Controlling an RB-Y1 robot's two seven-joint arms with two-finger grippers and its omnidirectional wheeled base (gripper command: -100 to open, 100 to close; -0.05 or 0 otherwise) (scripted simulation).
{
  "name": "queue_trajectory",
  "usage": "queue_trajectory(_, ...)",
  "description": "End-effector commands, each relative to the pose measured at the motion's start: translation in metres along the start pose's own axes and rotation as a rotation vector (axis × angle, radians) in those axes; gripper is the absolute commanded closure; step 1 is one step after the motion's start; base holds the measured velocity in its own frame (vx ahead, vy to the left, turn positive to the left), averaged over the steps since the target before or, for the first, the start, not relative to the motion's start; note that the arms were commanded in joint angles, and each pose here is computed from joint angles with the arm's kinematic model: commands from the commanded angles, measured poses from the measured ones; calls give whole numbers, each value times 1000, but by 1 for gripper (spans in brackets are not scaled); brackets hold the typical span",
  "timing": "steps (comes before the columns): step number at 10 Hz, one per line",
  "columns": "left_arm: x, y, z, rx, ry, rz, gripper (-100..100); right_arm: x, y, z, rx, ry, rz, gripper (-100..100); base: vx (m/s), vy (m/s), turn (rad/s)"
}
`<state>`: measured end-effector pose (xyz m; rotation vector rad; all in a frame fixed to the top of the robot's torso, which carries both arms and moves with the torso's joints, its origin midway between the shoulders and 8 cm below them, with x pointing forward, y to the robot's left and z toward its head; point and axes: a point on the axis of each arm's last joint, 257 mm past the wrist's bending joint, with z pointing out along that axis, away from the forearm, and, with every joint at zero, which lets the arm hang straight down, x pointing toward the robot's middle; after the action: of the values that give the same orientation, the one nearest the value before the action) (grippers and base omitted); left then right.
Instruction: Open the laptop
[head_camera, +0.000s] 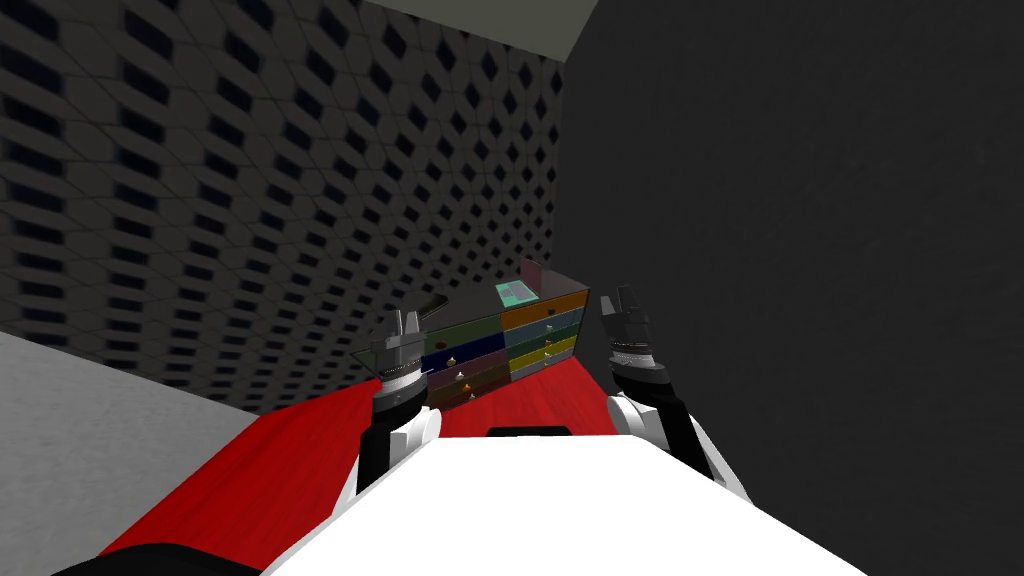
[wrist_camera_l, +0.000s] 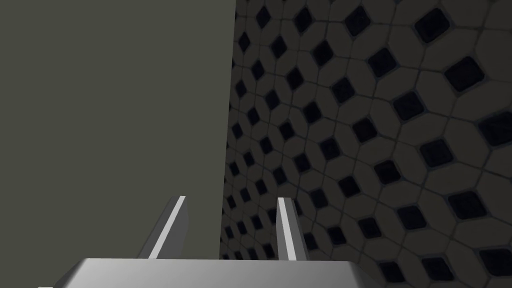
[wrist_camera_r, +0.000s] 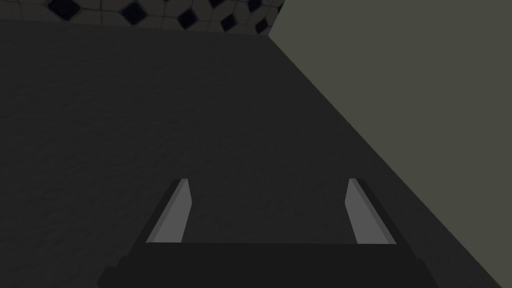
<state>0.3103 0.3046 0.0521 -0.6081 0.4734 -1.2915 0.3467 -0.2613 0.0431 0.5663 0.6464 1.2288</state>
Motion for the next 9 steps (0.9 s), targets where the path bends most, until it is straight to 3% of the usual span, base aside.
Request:
queue_trajectory(1, 0, 0, 0, 0, 0, 0, 0, 0, 0, 0, 0, 0, 0, 0, 0, 0, 0)
queue_trajectory(2, 0, 0, 0, 0, 0, 0, 0, 0, 0, 0, 0, 0, 0, 0, 0, 0, 0)
queue_trajectory(3, 0, 0, 0, 0, 0, 0, 0, 1, -4, -2, 9, 29, -29, -100, 14, 7, 15)
queue_trajectory(9, 0, 0, 0, -1, 0, 0, 0, -4, -38, -19, 95, 205, -293, -100, 37, 28, 20)
